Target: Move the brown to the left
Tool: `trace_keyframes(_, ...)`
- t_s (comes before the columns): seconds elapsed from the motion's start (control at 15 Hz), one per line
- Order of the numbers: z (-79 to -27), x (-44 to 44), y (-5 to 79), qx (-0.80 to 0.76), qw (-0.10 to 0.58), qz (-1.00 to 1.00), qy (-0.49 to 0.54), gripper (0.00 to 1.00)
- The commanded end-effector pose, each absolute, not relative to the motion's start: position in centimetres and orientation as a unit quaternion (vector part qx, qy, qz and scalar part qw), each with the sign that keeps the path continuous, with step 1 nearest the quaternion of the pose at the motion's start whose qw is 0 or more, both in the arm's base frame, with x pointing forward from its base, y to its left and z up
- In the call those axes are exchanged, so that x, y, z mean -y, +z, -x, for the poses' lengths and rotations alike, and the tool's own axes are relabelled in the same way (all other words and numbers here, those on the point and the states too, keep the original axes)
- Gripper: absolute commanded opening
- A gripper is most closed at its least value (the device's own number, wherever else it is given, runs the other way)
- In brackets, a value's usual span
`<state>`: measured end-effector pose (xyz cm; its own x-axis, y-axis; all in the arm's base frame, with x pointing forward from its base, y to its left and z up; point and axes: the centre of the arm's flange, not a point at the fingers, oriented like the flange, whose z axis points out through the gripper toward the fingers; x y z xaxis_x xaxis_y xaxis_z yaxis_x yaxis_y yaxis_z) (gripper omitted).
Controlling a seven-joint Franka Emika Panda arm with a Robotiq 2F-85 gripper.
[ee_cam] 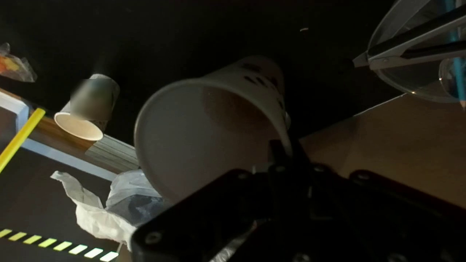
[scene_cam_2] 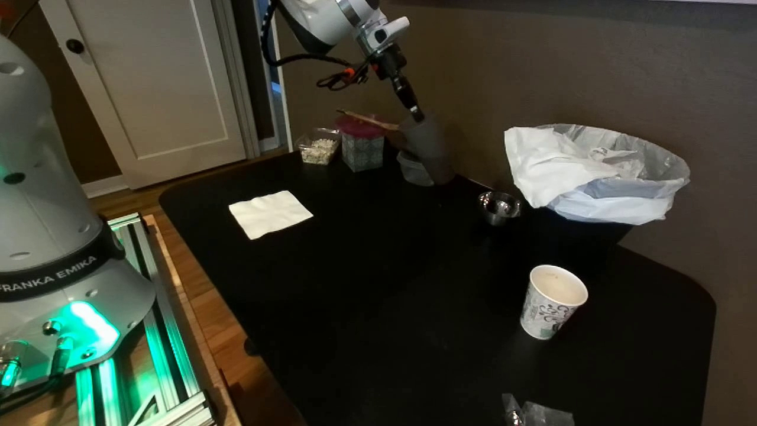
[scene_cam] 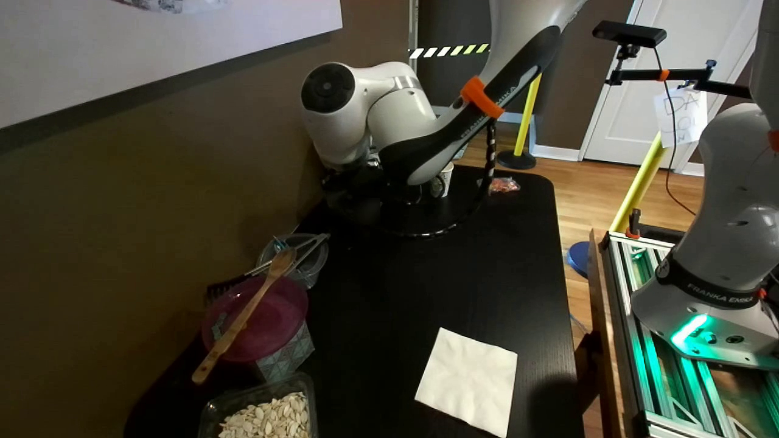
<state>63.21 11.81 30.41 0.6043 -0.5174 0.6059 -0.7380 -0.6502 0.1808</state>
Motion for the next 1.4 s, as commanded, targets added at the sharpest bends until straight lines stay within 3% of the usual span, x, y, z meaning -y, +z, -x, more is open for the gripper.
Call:
trace_keyframes(0.0, -62.1, -12.2, 29.5, 0.333, 0.225, -0.864, 0.303, 0.02)
trace_keyframes(0.73, -59.9, -11.2, 24.8, 0.292, 0.253, -0.856, 0.343, 0.02)
trace_keyframes(1.33, -59.0, -12.4, 25.3, 0.278, 0.254, -0.874, 0.308, 0.02)
